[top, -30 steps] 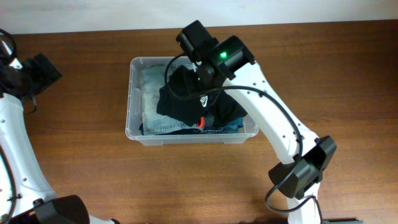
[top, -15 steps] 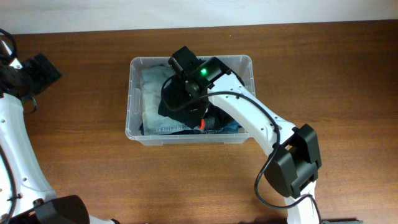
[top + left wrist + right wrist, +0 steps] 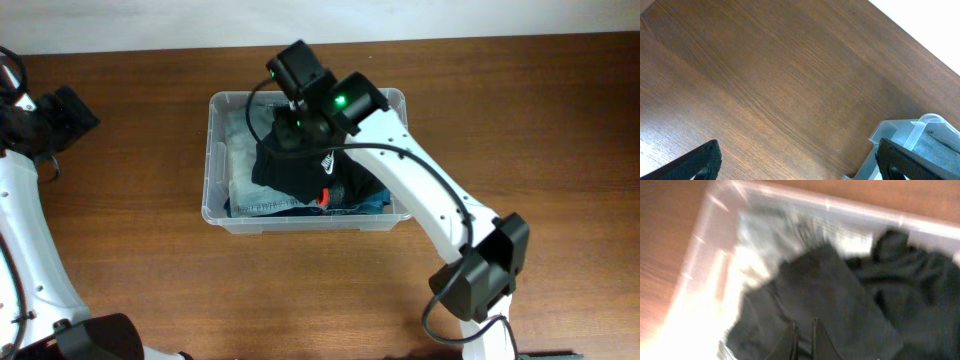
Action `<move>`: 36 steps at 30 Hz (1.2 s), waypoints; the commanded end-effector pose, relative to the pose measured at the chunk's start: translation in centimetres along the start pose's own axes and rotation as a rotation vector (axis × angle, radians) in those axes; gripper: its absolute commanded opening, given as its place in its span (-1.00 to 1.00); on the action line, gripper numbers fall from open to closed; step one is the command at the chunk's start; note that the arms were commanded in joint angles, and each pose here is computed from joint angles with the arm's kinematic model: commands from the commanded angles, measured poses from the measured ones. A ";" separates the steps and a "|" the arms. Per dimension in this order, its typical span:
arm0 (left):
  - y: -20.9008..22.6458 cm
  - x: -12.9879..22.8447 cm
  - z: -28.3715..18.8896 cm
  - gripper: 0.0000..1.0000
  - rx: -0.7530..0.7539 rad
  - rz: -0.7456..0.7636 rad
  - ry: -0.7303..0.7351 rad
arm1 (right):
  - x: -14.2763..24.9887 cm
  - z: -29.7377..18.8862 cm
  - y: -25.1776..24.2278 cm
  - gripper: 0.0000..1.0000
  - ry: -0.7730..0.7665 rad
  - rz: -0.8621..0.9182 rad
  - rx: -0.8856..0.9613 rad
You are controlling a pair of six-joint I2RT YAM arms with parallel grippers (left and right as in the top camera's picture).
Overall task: Pack container
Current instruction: 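Press and flatten the cap in the bin with the right gripper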
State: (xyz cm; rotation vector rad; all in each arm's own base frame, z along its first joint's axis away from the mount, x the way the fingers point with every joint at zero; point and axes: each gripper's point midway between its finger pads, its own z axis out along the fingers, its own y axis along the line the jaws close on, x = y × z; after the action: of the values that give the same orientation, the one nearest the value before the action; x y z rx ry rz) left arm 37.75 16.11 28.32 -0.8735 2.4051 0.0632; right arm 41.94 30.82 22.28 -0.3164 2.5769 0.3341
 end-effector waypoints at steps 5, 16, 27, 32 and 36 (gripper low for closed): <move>0.3 0.2 0.6 0.98 -0.012 -0.008 0.013 | -0.4 2.5 -0.2 -0.89 -0.004 0.000 0.021; 0.3 0.2 0.6 0.98 -0.012 -0.008 0.013 | 4.3 10.5 -5.7 -0.89 0.202 0.028 0.187; 0.2 0.2 0.6 0.99 -0.012 -0.008 0.013 | -1.2 0.0 -6.8 -0.78 0.042 0.027 0.168; 0.3 0.2 0.6 0.99 -0.012 -0.008 0.013 | -3.6 -8.4 -5.1 -0.63 -0.089 0.022 0.086; 0.3 0.2 0.6 0.99 -0.012 -0.008 0.013 | -1.8 -10.6 -3.4 -0.64 -0.040 0.012 -0.008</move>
State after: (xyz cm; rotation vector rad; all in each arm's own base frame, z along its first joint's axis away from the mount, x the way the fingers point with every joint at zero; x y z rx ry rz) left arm 37.76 16.11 28.33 -0.8734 2.4048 0.0632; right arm 41.60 23.93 29.28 -0.2434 2.5576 0.2469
